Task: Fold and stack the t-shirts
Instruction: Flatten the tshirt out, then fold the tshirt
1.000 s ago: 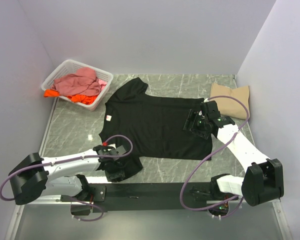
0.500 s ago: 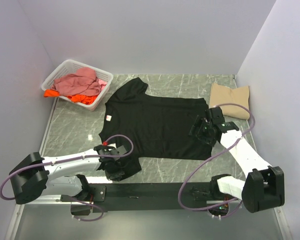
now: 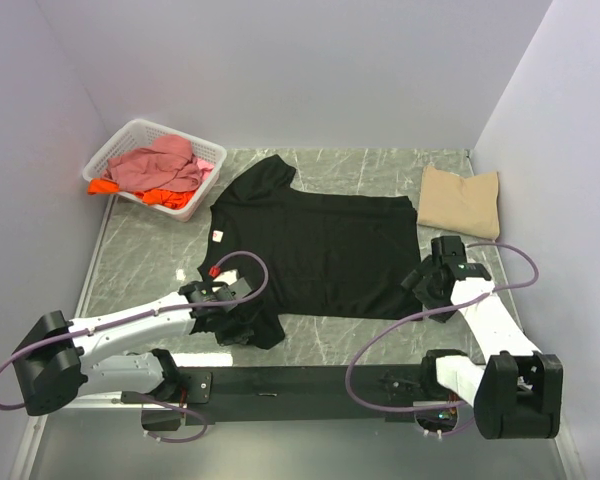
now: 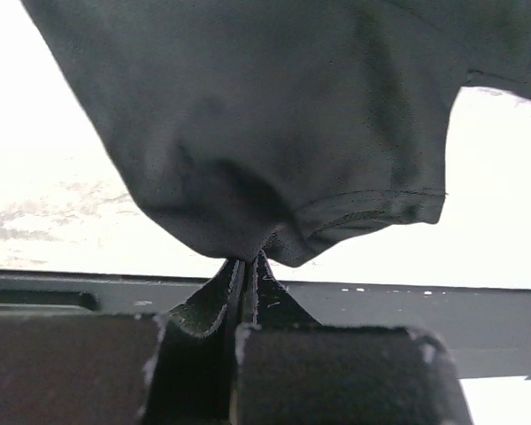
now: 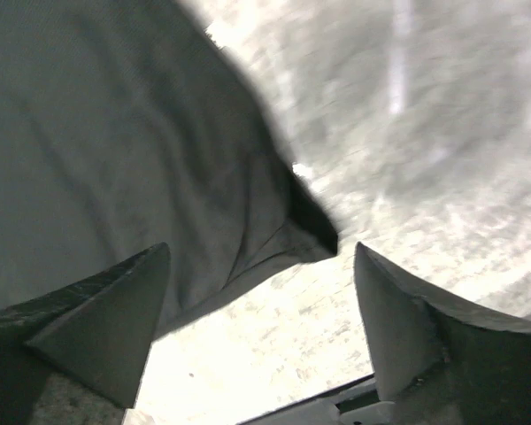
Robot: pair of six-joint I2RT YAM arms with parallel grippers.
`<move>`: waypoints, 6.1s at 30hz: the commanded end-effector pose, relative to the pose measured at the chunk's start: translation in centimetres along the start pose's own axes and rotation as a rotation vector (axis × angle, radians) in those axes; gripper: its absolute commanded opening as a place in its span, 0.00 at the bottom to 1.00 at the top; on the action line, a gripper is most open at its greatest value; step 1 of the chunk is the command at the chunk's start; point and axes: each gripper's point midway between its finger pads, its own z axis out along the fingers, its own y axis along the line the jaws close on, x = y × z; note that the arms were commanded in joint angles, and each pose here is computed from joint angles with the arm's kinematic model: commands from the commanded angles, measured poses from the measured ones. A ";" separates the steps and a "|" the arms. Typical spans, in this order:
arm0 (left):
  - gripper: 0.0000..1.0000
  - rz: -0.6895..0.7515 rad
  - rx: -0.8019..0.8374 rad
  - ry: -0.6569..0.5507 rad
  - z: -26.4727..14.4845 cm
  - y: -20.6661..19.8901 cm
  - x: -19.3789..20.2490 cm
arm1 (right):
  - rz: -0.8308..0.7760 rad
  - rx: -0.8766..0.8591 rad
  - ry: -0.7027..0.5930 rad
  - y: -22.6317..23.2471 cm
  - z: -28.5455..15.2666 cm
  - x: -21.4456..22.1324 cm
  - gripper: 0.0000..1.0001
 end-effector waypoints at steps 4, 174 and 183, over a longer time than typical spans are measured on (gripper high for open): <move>0.01 0.012 0.074 -0.005 -0.2 -1.1 -0.1 | 0.109 0.079 -0.038 -1.7 0.1 -1.1 0.83; 0.99 0.106 0.091 -0.214 3.6 -1.8 -23.7 | -0.294 0.071 0.104 6.9 3.4 -10.1 0.54; 0.99 0.086 0.048 -0.188 6.9 -0.2 -23.3 | -0.284 0.099 0.172 5.9 5.3 -8.3 0.48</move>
